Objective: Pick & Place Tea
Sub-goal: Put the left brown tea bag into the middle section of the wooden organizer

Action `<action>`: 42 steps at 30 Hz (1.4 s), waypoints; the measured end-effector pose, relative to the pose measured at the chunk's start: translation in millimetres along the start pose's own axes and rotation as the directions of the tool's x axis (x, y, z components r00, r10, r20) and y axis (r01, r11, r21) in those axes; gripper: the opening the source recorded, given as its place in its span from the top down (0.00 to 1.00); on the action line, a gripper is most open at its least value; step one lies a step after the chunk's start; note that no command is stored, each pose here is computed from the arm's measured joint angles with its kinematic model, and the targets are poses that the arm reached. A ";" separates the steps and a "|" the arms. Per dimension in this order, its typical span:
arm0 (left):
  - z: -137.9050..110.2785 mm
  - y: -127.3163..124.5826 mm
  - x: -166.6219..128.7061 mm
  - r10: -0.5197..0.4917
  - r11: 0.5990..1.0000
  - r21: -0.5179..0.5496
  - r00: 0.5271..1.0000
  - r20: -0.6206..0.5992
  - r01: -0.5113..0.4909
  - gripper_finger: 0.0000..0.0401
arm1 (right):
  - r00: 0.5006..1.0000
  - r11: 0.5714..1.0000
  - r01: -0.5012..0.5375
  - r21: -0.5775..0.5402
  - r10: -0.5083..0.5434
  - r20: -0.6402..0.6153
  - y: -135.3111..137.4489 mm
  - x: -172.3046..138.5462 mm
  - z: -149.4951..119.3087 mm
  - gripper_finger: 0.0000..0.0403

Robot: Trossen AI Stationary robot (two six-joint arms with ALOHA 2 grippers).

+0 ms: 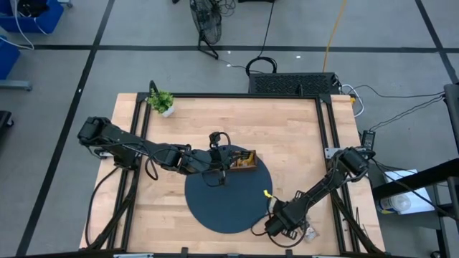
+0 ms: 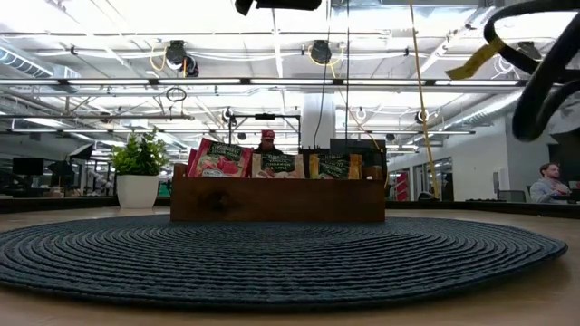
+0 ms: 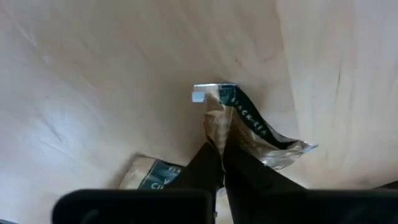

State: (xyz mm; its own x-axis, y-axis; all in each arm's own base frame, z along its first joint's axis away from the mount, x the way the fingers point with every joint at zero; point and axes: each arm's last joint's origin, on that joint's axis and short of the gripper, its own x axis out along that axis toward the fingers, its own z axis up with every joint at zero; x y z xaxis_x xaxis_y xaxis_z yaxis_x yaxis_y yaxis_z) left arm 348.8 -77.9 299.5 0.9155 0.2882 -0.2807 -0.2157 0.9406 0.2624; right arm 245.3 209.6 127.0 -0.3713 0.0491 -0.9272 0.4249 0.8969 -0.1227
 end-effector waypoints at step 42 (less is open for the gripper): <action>-15.6 -6.7 28.9 -0.705 0.682 -0.201 0.706 0.074 0.703 0.91 | -0.280 0.442 0.257 -0.860 0.885 0.371 -105.1 -70.0 48.1 1.00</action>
State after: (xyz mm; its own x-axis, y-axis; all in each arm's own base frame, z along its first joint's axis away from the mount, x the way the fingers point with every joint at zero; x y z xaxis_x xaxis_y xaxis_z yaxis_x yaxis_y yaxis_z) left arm 371.3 -73.1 275.2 0.8233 -0.4728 -0.3142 0.4279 0.8805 -0.2038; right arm 266.3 90.7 187.8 0.7865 0.6172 0.0200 -0.6175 0.7865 0.0120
